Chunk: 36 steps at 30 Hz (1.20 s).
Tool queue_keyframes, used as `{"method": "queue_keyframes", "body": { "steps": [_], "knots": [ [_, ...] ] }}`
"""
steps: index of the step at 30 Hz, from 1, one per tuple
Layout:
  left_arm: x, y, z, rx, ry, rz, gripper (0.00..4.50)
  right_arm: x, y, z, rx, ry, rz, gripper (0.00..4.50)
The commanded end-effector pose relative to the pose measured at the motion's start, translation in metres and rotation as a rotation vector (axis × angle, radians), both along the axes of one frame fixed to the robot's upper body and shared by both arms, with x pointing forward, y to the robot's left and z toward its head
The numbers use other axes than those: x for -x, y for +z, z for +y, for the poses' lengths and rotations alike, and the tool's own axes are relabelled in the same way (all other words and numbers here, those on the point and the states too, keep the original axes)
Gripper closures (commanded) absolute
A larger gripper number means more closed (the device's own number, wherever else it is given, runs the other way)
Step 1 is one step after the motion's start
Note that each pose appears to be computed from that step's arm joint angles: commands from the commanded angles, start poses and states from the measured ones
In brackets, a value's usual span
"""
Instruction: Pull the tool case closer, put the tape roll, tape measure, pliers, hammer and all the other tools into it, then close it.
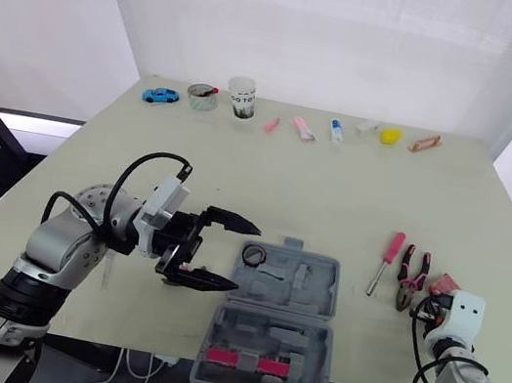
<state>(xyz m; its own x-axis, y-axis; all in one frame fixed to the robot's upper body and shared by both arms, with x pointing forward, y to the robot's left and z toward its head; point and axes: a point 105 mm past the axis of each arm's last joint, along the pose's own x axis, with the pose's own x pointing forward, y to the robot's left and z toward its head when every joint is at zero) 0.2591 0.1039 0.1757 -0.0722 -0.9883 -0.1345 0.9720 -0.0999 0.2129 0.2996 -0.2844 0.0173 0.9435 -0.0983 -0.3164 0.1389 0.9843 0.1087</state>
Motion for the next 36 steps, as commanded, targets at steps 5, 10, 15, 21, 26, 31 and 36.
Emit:
{"method": "queue_keyframes", "body": {
  "steps": [5, 10, 15, 21, 26, 31, 36],
  "knots": [
    [0.002, 0.008, -0.005, 0.002, -0.023, -0.064, 0.00, 0.015, 0.011, -0.008, 0.043, 0.052, -0.026, 4.44],
    [0.005, 0.012, -0.008, 0.015, -0.044, -0.063, 0.00, 0.032, 0.017, -0.003, 0.040, 0.176, -0.005, 4.44],
    [0.006, 0.011, -0.011, 0.018, -0.058, -0.063, 0.00, 0.052, 0.022, 0.004, 0.053, 0.317, 0.046, 4.44],
    [0.008, 0.008, -0.016, 0.017, -0.087, -0.055, 0.00, 0.077, 0.023, 0.045, 0.069, 0.639, 0.136, 4.44],
    [0.008, 0.007, -0.017, 0.015, -0.102, -0.058, 0.00, 0.088, 0.024, 0.067, 0.083, 0.804, 0.175, 4.44],
    [0.012, 0.006, -0.015, 0.005, -0.124, -0.059, 0.00, 0.096, 0.020, 0.077, 0.115, 0.922, 0.219, 4.44],
    [0.014, 0.004, -0.011, -0.011, -0.130, -0.056, 0.00, 0.099, 0.016, 0.077, 0.147, 0.965, 0.237, 4.44]
  ]
}}
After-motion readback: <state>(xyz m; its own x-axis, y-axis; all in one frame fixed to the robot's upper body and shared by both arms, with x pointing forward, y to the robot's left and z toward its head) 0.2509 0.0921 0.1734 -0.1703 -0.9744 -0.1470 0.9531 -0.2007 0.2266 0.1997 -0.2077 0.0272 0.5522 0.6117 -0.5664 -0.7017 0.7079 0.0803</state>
